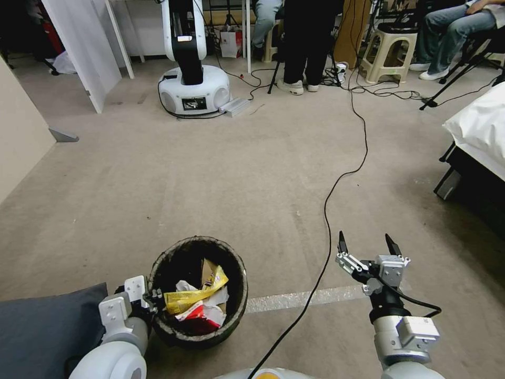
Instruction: Pick up the trash bin, then pick up the garbage from the floor and place it into the trash bin.
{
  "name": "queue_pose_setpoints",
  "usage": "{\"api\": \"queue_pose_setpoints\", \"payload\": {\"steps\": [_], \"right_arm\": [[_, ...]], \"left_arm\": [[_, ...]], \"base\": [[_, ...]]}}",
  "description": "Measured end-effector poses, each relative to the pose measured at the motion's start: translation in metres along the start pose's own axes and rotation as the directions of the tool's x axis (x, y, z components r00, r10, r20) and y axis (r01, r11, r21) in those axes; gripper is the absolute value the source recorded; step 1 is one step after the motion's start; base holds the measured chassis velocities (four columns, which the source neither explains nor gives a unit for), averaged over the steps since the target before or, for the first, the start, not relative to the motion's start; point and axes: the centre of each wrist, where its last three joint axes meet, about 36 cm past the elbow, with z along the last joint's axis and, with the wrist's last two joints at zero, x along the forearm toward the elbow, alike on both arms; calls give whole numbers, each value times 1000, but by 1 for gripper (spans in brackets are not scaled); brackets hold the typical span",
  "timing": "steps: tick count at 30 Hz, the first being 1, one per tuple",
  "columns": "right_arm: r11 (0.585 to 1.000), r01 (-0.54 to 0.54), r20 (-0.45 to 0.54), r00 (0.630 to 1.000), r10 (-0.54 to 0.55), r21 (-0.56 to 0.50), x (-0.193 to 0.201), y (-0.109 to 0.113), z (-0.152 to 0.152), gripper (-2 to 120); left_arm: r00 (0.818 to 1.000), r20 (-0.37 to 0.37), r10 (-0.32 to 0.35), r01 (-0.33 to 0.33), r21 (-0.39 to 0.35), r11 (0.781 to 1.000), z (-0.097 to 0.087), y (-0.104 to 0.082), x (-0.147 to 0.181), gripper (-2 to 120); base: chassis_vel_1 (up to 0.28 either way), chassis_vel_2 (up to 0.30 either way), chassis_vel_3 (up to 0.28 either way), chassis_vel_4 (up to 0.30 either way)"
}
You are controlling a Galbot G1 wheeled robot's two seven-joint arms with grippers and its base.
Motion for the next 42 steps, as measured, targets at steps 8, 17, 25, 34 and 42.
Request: {"api": "queue_pose_setpoints", "payload": {"steps": [8,17,25,34,42], "right_arm": [[1000,-1,1,1000,1,1,0,-1,-1,100],[1000,-1,3,1000,1,0,0,-1,-2,100],[1000,0,3,1000,0,-2,0,0,-3,100],[1000,1,2,1000,-1,-3,-2,0,-4,100],[1000,0,2,1000,0,-5,-3,1,-5,100]], "left_arm": [[1000,-24,-2,2,-6,1000,7,-2,-9,1],[999,-34,-7,7,-19,1000,11,-3,-16,1],[999,-41,-11,10,-21,1000,14,-2,-20,1],[999,-48,-19,18,-31,999,17,-2,-24,7],[999,-53,-6,4,-33,999,17,-2,-22,35]], "base": [[0,0,0,0],[0,0,0,0],[0,0,0,0],[0,0,0,0],[0,0,0,0]]}}
